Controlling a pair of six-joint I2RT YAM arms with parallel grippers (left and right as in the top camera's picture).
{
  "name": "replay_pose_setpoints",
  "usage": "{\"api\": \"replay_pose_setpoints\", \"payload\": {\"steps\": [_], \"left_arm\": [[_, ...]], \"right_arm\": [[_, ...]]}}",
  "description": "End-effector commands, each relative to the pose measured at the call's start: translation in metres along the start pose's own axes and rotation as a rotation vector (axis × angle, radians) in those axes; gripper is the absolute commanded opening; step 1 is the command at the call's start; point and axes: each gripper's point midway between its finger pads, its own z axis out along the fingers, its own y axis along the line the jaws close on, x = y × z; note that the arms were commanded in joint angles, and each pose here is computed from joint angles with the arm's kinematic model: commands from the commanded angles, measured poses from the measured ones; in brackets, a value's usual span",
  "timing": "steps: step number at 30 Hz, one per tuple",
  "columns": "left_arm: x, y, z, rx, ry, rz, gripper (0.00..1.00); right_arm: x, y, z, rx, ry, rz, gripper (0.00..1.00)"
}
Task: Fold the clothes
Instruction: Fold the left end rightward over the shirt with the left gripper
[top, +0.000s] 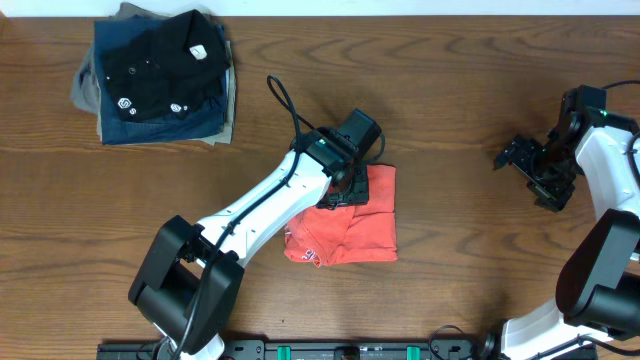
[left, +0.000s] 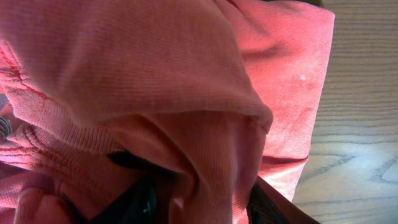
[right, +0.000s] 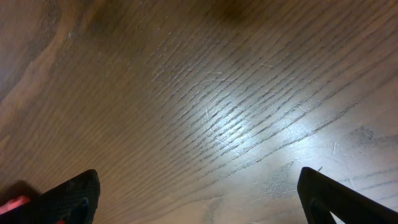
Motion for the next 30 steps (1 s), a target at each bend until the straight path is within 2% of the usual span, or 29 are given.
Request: {"api": "replay_pose_setpoints", "payload": {"steps": [1,7,14,21,30], "left_arm": [[0.005,-0.003,0.000,0.017,0.026,0.019,0.48],[0.015,-0.021,-0.005,0.111,0.082,0.058,0.47],[0.018,-0.036,-0.004,0.137,0.065,0.096,0.48],[0.018,-0.038,0.000,0.092,0.016,0.129,0.48],[0.036,-0.062,0.023,0.102,0.029,0.207,0.48]], "right_arm": [[-0.004,0.001,-0.005,-0.006,-0.019,-0.012,0.99],[-0.004,0.001,-0.005,-0.005,-0.018,-0.012,0.99],[-0.004,0.001,-0.005,-0.006,-0.018,-0.012,0.99],[-0.004,0.001,-0.005,-0.006,-0.019,-0.012,0.99],[-0.004,0.001,-0.005,-0.006,-0.018,-0.011,0.99]]}}
